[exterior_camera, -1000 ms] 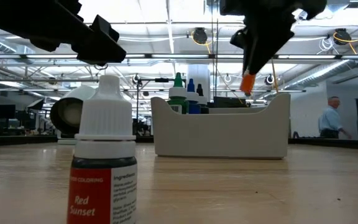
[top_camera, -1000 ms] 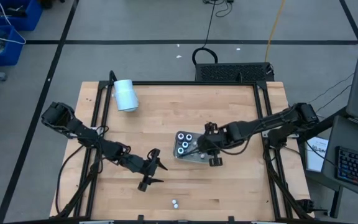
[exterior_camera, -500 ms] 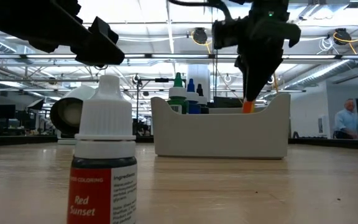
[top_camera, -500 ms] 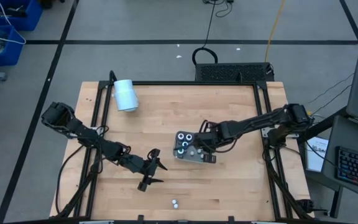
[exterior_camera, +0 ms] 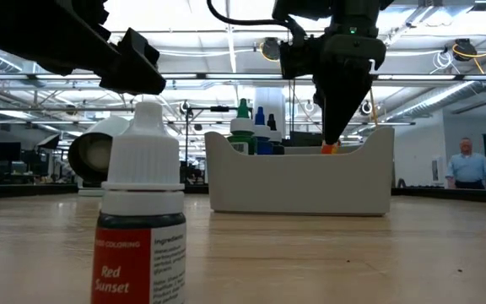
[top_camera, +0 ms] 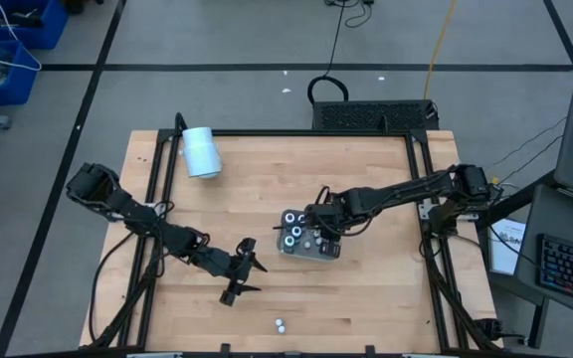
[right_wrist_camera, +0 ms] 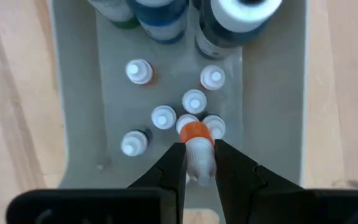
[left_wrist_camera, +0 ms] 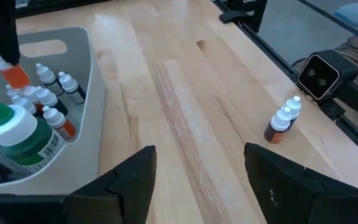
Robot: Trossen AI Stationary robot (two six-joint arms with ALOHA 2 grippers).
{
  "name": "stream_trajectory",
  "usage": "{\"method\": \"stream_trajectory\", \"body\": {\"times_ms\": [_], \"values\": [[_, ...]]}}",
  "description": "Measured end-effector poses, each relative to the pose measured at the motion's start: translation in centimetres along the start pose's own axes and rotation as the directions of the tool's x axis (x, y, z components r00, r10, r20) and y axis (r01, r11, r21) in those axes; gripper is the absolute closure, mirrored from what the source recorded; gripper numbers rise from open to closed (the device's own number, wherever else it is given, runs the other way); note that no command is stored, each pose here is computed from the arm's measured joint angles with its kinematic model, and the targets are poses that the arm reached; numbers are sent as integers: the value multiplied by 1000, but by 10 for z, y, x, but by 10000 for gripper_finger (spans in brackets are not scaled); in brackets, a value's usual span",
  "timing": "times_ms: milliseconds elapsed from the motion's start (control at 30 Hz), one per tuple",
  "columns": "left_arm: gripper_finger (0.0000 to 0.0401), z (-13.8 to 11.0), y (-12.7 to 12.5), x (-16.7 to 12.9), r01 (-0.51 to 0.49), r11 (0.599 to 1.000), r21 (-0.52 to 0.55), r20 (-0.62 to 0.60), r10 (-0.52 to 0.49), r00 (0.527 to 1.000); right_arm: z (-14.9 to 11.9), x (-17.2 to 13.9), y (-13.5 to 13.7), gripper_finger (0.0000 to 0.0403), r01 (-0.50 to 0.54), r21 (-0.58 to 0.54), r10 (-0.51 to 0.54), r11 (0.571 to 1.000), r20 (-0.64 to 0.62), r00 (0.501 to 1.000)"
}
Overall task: Pick & Place food coloring
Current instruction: Put the small orange food coloring bottle into the bin
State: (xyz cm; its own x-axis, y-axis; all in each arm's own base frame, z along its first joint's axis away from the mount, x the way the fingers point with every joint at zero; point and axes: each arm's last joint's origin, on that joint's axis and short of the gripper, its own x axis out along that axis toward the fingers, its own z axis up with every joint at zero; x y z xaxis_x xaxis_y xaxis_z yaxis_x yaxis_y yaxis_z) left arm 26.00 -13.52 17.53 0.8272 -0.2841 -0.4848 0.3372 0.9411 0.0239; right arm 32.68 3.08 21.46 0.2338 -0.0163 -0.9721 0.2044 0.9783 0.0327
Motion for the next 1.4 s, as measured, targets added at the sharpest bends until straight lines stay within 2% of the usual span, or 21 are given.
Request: {"method": "stream_trajectory", "body": {"times_ms": [267,500,767,1200,1400], "values": [[155,-1,0,0,0,1000,-6,-6,0,1000,0,9,1,346,-2,-3,2,1000,-38,999],[155,-1,0,0,0,1000,-5,-6,0,1000,-3,5,-1,346,30,-9,-30,1000,-40,999],[155,-1,0,0,0,1000,-5,-5,0,1000,-11,1,-3,346,49,-18,-50,999,-112,992],[155,0,0,0,-16,1000,-22,5,17,1000,-8,1,-2,346,37,-25,-39,999,-85,996],[155,1,0,0,-17,999,-31,7,17,1000,-8,1,-2,346,39,20,-37,999,-79,996]]}}
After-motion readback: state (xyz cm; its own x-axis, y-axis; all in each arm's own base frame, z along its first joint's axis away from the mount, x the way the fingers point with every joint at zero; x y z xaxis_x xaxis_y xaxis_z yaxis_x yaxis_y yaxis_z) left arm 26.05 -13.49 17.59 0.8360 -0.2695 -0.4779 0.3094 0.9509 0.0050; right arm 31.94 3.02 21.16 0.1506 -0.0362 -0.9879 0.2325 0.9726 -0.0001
